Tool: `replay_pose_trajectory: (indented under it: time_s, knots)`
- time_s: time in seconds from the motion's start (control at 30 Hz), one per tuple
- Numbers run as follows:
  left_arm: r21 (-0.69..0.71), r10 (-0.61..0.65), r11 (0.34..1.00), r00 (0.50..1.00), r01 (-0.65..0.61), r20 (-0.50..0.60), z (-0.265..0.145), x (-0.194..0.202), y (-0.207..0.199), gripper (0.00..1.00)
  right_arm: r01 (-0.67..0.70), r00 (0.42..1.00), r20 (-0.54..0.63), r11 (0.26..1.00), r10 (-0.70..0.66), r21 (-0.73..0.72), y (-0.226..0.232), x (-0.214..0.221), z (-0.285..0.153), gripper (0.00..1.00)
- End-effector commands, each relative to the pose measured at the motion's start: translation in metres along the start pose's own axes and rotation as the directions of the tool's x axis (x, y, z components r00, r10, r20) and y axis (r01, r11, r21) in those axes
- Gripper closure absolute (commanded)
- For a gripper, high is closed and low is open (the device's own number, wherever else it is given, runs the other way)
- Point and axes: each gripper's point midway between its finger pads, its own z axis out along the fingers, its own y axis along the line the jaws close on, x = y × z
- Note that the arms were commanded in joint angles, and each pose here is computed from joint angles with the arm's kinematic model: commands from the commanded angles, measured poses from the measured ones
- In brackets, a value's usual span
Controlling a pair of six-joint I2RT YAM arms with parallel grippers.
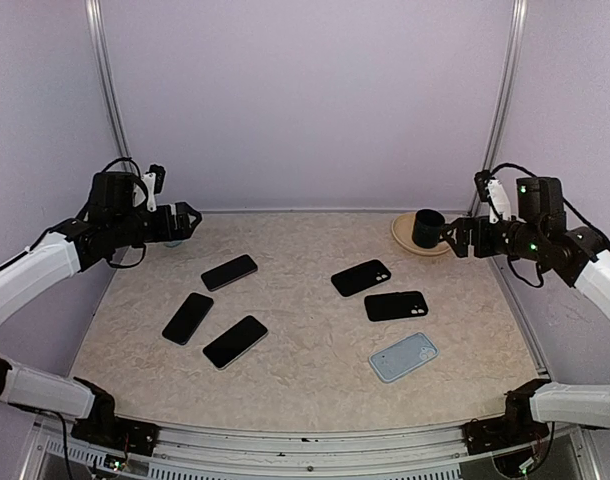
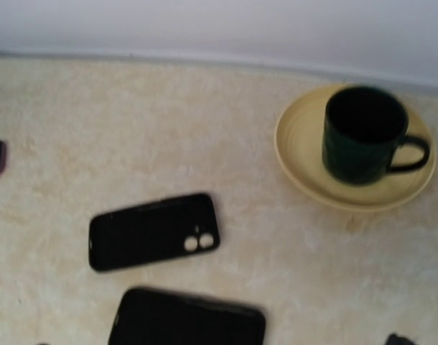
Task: Put the phone into the phone case
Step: Move the phone to the center of the board.
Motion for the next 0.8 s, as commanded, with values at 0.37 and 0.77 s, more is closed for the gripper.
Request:
replay_pose_trajectory:
  time_s: [0.37,0.77]
  knots:
    - [0.164,0.252,0.959,0.962,-0.233,-0.106,0.043,0.014,-0.034,0.01,-0.061,0.99,-0.13,0.997,0.053,-0.057,0.007,0.03,0.02,0.0]
    - [0.286,0.58,0.802,0.797,-0.524,-0.168,0.097,0.04,-0.044,0.01,-0.095,0.985,-0.157,0.988,0.075,-0.124,0.018,0.043,0.028,0.0]
